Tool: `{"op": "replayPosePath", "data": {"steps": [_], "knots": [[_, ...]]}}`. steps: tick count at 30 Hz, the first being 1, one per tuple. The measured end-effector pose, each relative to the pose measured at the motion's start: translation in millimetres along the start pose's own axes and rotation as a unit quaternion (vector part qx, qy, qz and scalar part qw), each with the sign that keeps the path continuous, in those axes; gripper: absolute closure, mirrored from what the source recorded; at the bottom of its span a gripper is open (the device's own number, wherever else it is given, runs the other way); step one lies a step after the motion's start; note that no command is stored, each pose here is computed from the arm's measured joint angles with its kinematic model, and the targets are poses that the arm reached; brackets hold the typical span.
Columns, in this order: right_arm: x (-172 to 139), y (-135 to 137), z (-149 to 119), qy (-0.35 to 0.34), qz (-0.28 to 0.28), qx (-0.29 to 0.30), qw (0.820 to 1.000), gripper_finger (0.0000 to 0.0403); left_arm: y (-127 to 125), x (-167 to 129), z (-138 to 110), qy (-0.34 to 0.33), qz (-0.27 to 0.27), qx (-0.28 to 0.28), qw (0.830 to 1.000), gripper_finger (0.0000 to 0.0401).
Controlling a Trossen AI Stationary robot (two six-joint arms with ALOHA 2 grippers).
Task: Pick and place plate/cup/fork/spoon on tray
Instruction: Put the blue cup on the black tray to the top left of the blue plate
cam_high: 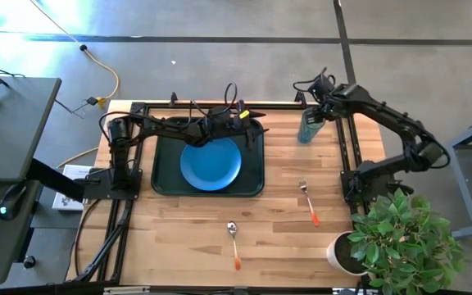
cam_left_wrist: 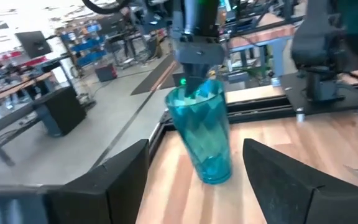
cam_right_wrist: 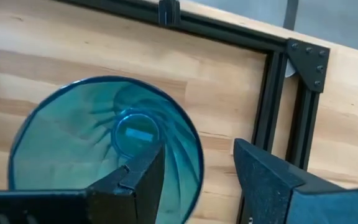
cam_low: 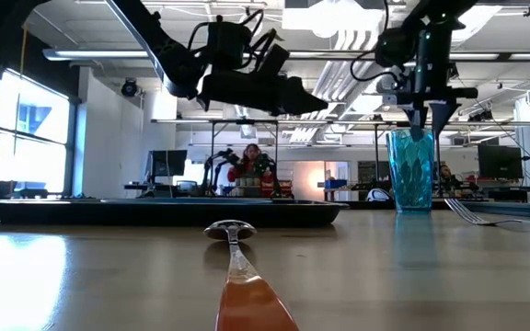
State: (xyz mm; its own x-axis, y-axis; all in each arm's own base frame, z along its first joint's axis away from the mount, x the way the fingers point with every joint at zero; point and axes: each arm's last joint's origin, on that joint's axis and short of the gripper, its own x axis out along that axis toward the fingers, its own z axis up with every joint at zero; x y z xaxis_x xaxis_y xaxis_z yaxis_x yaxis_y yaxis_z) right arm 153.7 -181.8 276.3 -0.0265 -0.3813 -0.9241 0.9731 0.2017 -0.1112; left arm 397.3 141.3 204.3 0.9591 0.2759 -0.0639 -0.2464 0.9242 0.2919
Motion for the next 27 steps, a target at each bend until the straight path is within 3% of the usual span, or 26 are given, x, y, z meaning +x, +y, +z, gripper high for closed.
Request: {"op": "replayPosePath", "data": {"steps": [5,13,19,27], "knots": [[8,4,2,0.018,0.002,-0.008,1.0,0.0258,1,0,0,0.004,0.014,0.0,1.0,0.0151],[8,6,1,0.031,0.025,-0.023,0.999,0.0387,2,0,2,-0.009,0.022,-0.016,1.0,0.0151],[-8,16,-7,0.014,0.057,-0.039,0.998,0.0389,-1,0,3,-0.023,-0.027,-0.017,0.999,0.0151],[-81,26,-12,-0.094,0.15,-0.05,0.983,0.0399,-2,4,10,-0.028,-0.065,-0.007,0.997,0.0127]]}}
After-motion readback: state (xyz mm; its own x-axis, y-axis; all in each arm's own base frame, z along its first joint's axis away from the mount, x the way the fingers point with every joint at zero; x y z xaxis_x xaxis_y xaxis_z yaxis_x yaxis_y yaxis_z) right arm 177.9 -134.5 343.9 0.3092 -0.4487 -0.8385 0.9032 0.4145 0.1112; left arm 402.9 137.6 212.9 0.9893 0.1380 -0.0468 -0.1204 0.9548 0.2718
